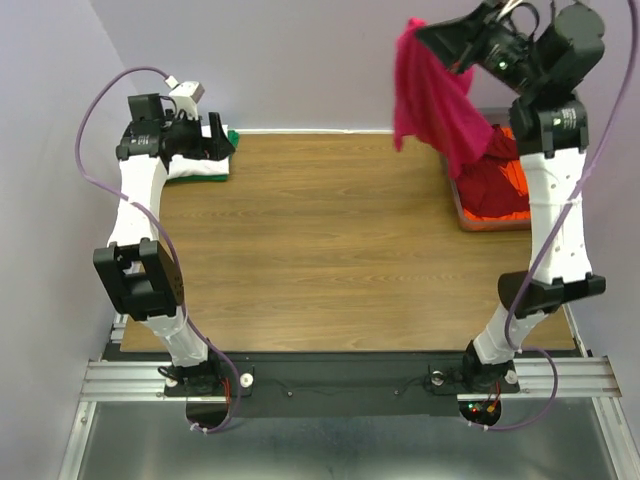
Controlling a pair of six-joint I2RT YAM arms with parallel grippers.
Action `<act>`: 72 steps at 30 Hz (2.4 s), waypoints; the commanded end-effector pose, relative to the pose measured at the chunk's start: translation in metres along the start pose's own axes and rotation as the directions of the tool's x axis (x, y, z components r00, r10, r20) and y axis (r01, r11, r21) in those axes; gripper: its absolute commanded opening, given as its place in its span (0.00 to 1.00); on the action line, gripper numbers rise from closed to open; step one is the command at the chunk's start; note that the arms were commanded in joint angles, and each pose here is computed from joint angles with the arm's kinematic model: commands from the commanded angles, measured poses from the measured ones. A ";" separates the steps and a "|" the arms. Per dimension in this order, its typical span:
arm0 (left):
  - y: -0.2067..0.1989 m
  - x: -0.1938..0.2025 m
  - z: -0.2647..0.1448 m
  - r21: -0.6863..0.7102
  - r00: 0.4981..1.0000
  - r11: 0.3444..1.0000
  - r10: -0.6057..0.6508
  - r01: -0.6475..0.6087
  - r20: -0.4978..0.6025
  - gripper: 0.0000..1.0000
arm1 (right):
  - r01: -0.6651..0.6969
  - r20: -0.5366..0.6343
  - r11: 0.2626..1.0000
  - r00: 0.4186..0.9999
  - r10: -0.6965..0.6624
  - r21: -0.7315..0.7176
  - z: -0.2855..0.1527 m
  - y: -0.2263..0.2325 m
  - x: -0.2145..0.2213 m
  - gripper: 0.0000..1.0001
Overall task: Fold and stack the t-shirts
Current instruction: Move the tshirt to the center of the board, then flatten the tshirt out
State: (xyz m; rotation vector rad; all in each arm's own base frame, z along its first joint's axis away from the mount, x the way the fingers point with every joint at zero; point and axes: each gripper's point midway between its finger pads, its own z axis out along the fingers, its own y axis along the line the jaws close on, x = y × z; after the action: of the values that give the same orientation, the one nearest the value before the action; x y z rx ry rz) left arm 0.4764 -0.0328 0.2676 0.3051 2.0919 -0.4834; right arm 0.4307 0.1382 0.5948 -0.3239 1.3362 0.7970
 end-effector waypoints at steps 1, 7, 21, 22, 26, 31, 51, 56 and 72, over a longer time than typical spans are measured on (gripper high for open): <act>-0.023 -0.060 -0.045 0.066 0.980 0.996 0.053 -0.067 0.194 0.99 | 0.036 0.021 0.992 0.999 -0.034 -0.125 0.009 0.061 0.009 0.01; -0.024 -0.051 -0.051 0.069 0.978 0.996 0.046 -0.062 0.201 0.99 | -0.100 -0.213 0.993 0.973 0.085 -0.063 0.048 0.005 0.141 0.11; -0.035 0.105 -0.041 0.164 0.936 0.949 0.297 -0.268 -0.191 0.87 | -0.090 -0.706 0.984 0.688 0.171 0.151 -0.042 -0.095 0.364 0.76; -0.051 0.124 -0.035 0.227 0.901 0.917 0.377 -0.329 -0.216 0.84 | -0.137 -0.740 0.978 0.641 0.206 0.155 -0.058 -0.087 0.383 0.72; -0.078 0.166 -0.032 0.312 0.829 0.864 0.482 -0.395 -0.285 0.74 | -0.257 -0.842 0.964 0.505 0.189 0.062 -0.095 -0.045 0.420 0.63; -0.088 0.190 -0.021 0.331 0.848 0.895 0.408 -0.299 -0.339 0.74 | -0.182 -0.895 0.951 0.419 -0.154 -0.248 -0.120 0.037 0.447 0.61; -0.017 0.189 -0.041 0.161 0.940 0.979 -0.061 0.122 -0.336 0.81 | -0.117 -0.836 0.829 0.029 -0.548 -0.548 -0.187 0.173 0.574 0.60; -0.022 0.199 -0.049 0.164 0.941 0.982 -0.037 0.097 -0.336 0.85 | -0.105 -0.834 0.834 -0.056 -0.549 -0.542 -0.211 0.164 0.591 0.67; -0.021 0.184 -0.038 0.117 0.950 0.993 0.019 0.018 -0.310 0.81 | 0.045 -0.896 0.914 0.183 -0.404 -0.403 -0.137 0.109 0.542 0.01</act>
State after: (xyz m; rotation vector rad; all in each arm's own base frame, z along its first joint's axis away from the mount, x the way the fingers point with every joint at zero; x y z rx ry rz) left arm 0.3310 -0.0220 0.1193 0.4053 2.4177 -0.6463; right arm 0.2124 0.3064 0.0247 -1.7319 2.3059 0.3301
